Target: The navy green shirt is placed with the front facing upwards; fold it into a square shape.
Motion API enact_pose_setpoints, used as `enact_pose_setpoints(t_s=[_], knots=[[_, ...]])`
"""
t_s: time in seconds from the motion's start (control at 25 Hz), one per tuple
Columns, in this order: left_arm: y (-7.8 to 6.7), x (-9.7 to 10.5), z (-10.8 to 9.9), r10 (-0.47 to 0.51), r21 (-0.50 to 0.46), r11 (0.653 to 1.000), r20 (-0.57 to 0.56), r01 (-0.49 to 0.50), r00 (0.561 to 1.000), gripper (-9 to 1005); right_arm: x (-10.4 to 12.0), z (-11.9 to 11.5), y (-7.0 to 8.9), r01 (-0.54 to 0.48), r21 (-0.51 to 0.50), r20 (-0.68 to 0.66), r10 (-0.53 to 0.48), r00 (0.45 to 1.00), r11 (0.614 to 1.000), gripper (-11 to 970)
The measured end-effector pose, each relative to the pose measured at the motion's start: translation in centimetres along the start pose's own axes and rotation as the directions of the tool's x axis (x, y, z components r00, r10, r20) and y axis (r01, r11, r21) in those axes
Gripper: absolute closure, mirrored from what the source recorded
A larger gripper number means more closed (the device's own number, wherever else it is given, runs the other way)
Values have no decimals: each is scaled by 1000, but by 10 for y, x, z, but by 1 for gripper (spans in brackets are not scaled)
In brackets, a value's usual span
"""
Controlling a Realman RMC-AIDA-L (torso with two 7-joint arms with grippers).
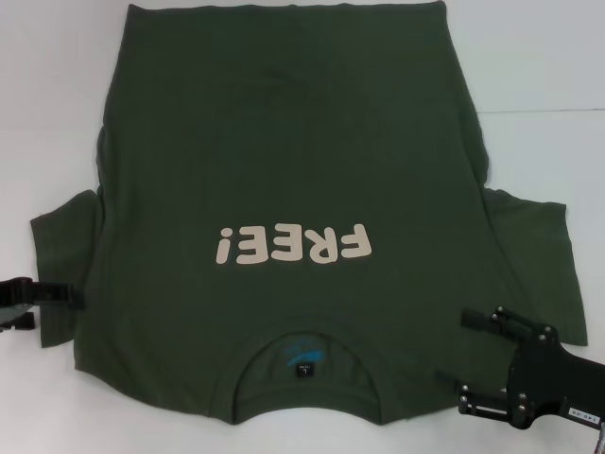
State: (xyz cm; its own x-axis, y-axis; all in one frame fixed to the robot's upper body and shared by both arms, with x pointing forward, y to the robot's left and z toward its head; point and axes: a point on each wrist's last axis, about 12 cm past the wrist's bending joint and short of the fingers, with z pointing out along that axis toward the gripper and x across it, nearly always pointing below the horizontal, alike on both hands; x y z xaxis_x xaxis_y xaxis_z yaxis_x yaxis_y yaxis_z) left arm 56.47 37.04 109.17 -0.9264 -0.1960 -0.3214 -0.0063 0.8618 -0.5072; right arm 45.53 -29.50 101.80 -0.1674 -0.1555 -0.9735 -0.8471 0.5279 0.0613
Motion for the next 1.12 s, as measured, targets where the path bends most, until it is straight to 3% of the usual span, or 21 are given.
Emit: enact_pose_setpoints(t_s=[0.68, 1.12], knots=[[-10, -2, 11, 4, 31, 1000, -19, -3, 1000, 57, 1, 1, -2, 2, 9, -10, -2, 1000, 1000, 44], [-8, -4, 10, -42, 25, 999, -8, 42, 999, 59, -1, 3, -4, 8, 9, -10, -8, 1000, 1000, 44]])
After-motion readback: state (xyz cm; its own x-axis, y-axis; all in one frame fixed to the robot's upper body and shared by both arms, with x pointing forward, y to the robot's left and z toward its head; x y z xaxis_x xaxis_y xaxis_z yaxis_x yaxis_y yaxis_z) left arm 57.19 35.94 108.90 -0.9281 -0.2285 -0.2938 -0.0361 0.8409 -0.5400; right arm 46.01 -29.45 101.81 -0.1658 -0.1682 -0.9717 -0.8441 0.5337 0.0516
